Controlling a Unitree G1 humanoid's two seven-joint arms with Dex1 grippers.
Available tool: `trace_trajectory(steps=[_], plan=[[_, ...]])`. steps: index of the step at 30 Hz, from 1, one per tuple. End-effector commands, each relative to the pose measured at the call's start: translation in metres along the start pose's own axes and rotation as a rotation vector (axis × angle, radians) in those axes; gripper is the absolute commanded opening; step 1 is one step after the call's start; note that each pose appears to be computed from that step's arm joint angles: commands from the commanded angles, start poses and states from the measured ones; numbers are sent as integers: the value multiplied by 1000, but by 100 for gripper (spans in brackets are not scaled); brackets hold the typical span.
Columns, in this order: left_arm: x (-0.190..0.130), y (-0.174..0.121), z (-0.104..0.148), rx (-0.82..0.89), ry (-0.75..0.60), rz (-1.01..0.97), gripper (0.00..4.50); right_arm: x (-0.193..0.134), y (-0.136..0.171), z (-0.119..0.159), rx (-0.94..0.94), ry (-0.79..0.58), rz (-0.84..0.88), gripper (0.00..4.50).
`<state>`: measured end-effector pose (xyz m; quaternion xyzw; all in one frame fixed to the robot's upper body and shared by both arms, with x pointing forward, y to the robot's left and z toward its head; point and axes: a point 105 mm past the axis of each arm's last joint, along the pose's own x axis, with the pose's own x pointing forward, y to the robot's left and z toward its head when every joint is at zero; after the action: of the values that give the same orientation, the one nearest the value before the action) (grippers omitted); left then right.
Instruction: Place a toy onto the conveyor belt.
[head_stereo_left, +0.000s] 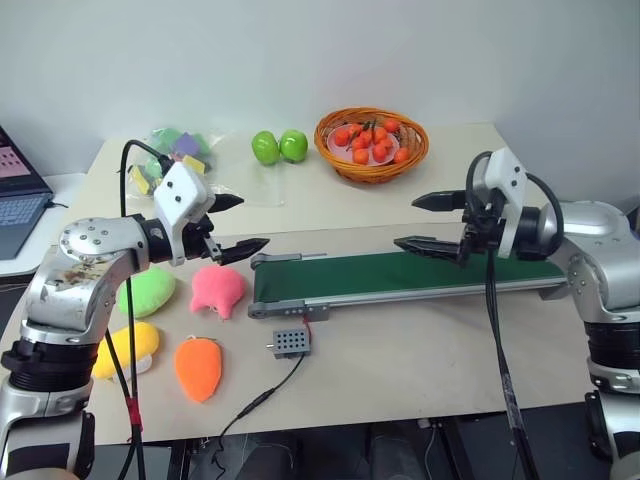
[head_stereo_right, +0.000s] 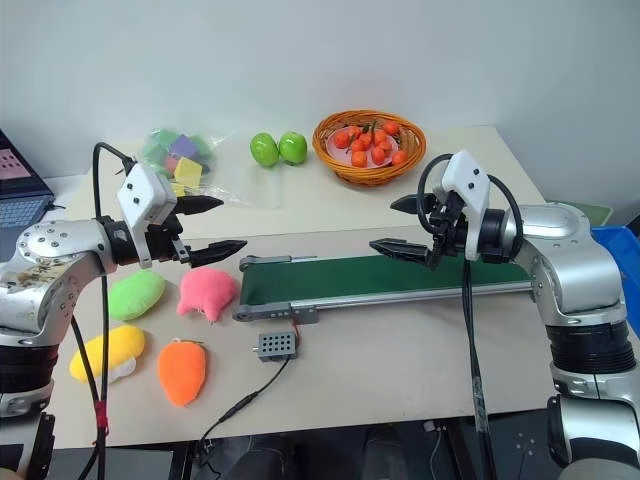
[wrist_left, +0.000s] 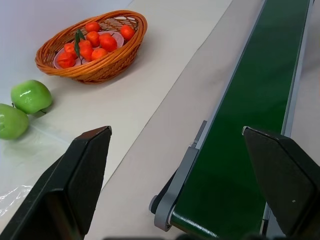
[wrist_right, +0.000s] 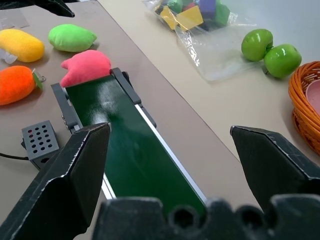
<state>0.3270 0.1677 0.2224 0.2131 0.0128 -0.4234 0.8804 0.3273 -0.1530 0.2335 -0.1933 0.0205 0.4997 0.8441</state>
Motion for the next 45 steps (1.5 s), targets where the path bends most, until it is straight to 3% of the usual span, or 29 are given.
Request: trace_trajectory(steps=[1, 6, 15, 18, 23, 29, 37, 45], plan=[[-5, 4, 16, 45, -54, 13, 448, -7, -2, 13, -39, -36, -20, 450], [-22, 30, 9, -48, -43, 161, 448, -3, -3, 14, -40, -40, -11, 450], [-100, 95, -45, -231, 77, 678, 448, 4, -3, 14, -36, -41, 24, 450], [-133, 99, -62, -441, 9, 811, 448, 9, -2, 13, -31, -42, 48, 450], [-166, 67, -90, -816, -106, 784, 448, 16, -1, 11, -28, -39, 90, 450], [-216, 18, -116, -1093, -220, 785, 448, 24, -1, 13, -43, -42, 151, 450], [-263, -43, -143, -1346, -332, 841, 448, 35, 17, 42, -62, -169, 325, 450], [-287, -90, -182, -1563, -382, 944, 448, 58, 43, 46, -78, -189, 443, 450]])
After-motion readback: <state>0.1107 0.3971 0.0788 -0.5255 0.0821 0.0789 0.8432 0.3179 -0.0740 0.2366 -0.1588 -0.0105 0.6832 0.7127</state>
